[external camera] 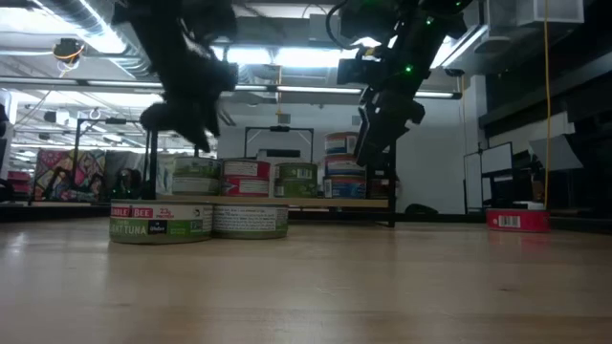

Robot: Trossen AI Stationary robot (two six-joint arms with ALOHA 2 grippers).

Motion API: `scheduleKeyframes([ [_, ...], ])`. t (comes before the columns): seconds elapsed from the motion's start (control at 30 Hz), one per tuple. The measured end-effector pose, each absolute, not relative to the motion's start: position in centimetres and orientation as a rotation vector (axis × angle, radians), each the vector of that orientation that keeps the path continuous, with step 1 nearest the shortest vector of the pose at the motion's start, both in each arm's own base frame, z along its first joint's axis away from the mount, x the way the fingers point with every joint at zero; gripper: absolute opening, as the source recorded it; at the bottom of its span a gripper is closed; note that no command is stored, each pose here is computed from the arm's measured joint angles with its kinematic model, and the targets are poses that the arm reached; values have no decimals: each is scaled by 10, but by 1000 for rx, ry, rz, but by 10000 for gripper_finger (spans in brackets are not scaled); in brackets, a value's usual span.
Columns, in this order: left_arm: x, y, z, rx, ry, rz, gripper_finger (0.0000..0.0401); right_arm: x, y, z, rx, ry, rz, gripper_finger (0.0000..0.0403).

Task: Stack canned seafood by type on shelf
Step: Stack the green-white tuna can on top of the green-white tuna can on the shelf

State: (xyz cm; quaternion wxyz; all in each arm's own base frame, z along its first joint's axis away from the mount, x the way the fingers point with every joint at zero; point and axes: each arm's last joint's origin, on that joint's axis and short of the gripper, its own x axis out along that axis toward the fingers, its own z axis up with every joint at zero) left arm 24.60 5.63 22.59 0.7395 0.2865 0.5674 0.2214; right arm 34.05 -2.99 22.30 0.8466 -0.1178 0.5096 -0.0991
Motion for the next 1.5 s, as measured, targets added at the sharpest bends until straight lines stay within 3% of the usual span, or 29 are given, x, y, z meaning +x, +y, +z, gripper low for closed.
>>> scheduleKeyframes([
  [0.23, 254, 23, 242, 552, 1088, 479, 241, 341, -26, 222, -185, 1066, -99, 253],
  [0.6, 257, -46, 242, 14, 879, 369, 241, 345, -20, 224, -89, 1004, 76, 253],
  [0.73, 258, -74, 242, -90, 818, 308, 241, 350, -12, 227, -120, 944, 131, 253],
  [1.07, 260, -140, 212, -42, 833, 129, 241, 361, 30, 237, -381, 769, 247, 253],
  [1.5, 269, -157, 151, 94, 984, 194, 241, 368, 48, 247, -465, 627, 252, 253],
])
